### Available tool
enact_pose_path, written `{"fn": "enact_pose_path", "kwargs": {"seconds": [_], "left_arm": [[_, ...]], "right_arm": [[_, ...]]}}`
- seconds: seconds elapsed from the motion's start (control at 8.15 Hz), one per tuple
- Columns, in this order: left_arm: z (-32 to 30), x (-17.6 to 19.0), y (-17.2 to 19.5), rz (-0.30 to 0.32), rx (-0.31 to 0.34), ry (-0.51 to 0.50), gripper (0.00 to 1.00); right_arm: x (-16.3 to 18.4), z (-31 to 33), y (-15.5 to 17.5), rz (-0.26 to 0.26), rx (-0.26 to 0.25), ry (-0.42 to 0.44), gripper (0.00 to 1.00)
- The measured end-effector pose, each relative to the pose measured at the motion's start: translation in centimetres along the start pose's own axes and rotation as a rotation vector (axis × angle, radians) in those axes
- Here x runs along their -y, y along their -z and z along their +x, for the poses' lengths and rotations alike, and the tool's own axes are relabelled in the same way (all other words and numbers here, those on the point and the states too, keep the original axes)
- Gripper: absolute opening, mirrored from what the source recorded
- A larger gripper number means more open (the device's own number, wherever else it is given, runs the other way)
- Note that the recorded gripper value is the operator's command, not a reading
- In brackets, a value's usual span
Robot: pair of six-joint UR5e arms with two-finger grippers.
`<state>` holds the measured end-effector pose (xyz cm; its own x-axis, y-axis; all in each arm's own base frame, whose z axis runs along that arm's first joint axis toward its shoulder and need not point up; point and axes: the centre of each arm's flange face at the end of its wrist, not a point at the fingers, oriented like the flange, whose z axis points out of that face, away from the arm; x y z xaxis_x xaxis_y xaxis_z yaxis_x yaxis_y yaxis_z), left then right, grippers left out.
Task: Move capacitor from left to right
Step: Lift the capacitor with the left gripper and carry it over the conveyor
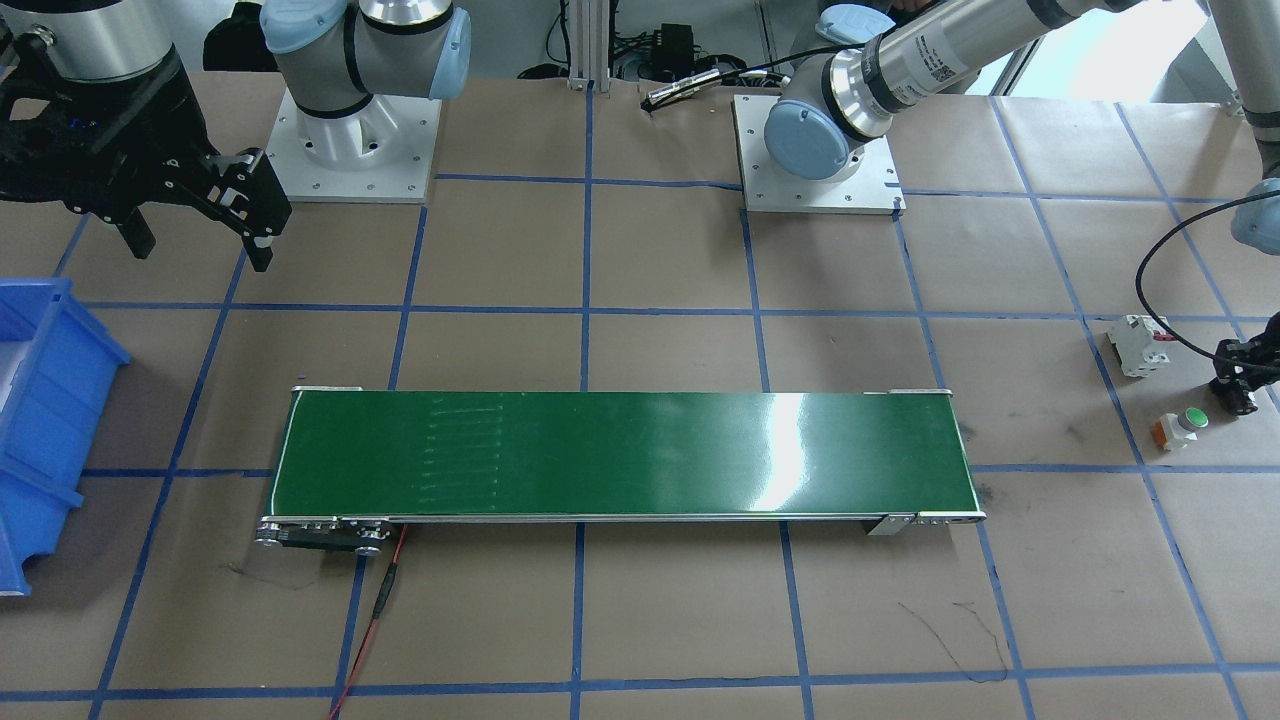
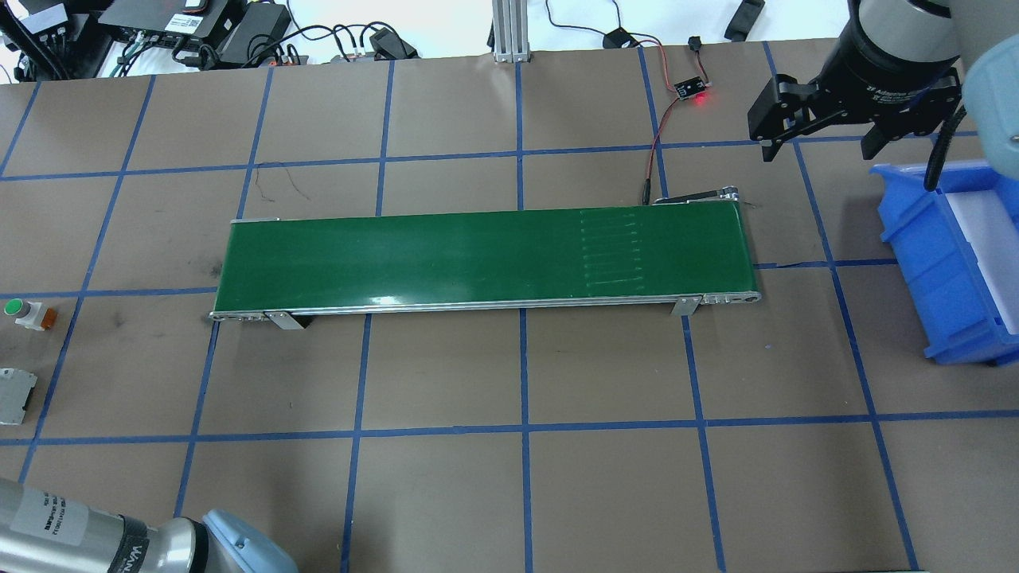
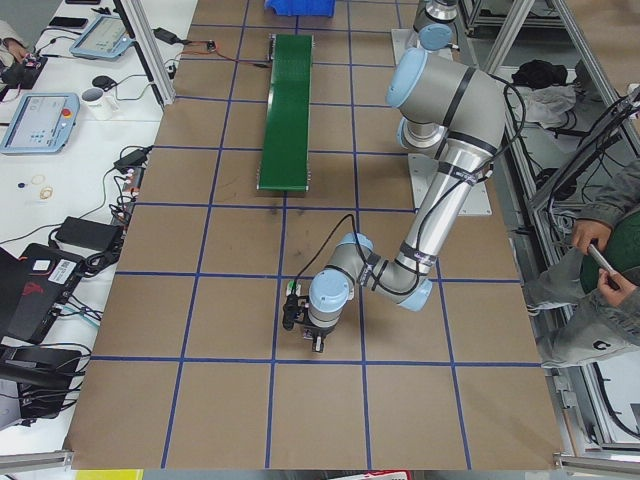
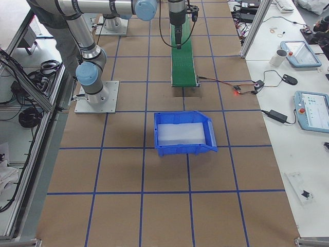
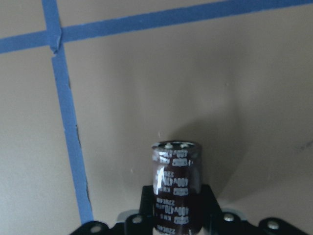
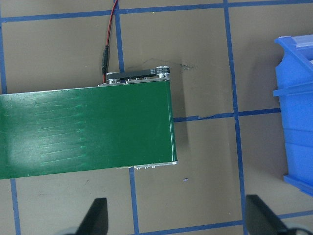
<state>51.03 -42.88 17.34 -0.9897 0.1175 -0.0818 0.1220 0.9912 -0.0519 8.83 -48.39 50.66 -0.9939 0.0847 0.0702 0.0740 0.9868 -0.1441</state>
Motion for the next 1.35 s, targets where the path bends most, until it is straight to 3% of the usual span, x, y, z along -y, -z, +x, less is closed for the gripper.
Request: {"fn": "enact_pose_path", "kwargs": {"seconds": [0.12,0.61,0.98,1.1,1.35], "left_arm": [[0.0,0.0,0.0,0.0,0.004,-0.001,0.32],[-0.3,0.1,2.3,0.008,0.041,-0.001,0.31],[1.3,1.4,10.2,-0.002,0.138,0.022,0.27],[3.6,3.5,12.7,0.004,0.147,0.028,0.31],[9.6,8.4,16.4,0.021,0.137,0.022,0.29]], "right_arm": [[0.0,0.0,0.0,0.0,0.0,0.0,1.0],[0.0,0.0,0.0,0.0,0.001,0.0,1.0],[0.0,0.0,0.0,0.0,0.0,0.001,1.0],[0.0,0.0,0.0,-0.001,-0.002,0.0,1.0],[0.0,0.0,0.0,-0.001,-0.005,0.0,1.0]]}}
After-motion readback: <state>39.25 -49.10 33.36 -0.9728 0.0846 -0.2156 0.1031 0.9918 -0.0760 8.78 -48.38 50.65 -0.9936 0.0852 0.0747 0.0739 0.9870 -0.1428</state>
